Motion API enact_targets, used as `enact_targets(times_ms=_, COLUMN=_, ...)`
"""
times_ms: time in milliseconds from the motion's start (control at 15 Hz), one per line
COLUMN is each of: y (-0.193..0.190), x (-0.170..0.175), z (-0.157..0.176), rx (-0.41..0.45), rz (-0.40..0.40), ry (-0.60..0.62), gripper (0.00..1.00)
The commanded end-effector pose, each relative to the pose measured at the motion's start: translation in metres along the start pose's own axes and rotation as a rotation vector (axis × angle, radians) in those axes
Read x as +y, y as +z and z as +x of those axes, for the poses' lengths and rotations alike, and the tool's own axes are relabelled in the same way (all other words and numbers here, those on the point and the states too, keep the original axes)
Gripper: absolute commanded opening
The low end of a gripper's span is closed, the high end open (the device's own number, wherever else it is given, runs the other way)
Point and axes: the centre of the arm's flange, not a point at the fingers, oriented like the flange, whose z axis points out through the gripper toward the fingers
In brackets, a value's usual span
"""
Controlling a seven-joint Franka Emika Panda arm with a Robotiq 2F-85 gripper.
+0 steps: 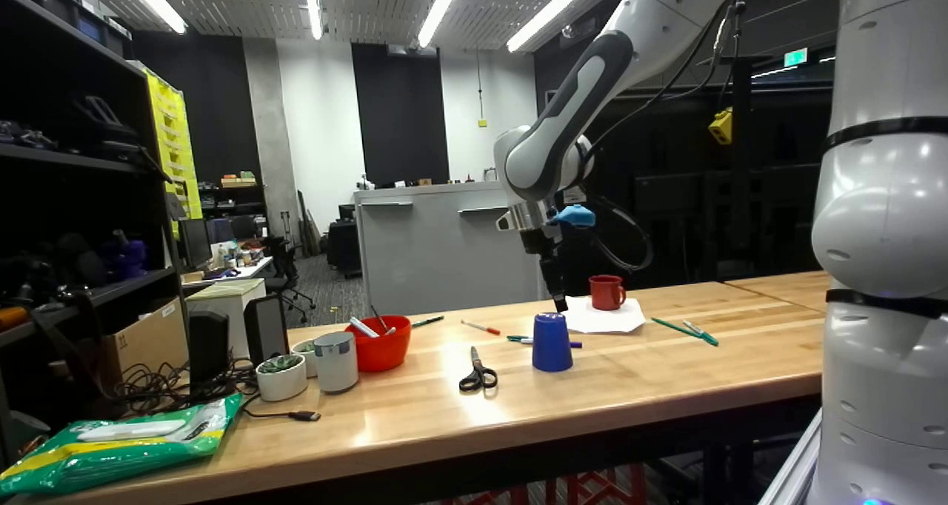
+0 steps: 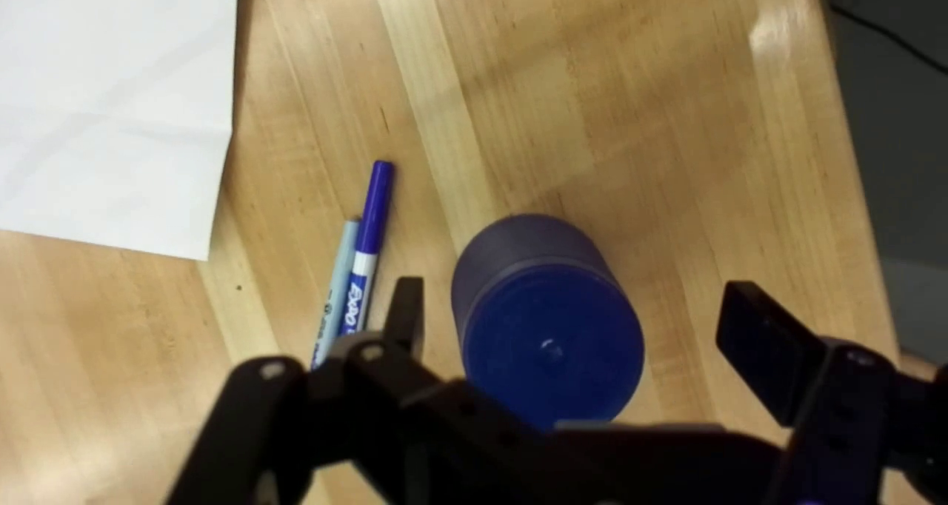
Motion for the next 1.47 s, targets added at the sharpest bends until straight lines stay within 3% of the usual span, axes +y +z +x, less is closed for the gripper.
enact_targets(times_ms=0, y=-0.010, x=-0.007, z=-0.006, rx=-0.044, rz=0.037, ry=-0.163, gripper=1.00)
enact_targets(times_ms=267, y=-0.006, x=-0.006, z=-0.001, rx=-0.094, rz=0.061, ry=-0.261, gripper=1.00)
enact_targets(times_ms=400, y=-0.008, x=-0.005, z=0.000, rx=-0.093, rz=0.012, ry=-0.140, gripper=1.00)
enact_targets(times_ms=933, y=-0.007, x=0.012, z=-0.011, rx=0.004, rz=0.005, ry=0.340, gripper=1.00)
enact_targets(times_ms=1333, y=-0.003, x=0.010, z=-0.023, rx=-0.002, rz=0.009, ry=0.680, gripper=1.00)
enact_targets(times_ms=1400, y=-0.001, x=0.019, z=-0.015, rx=-0.010, rz=0.015, ry=0.587, gripper=1.00)
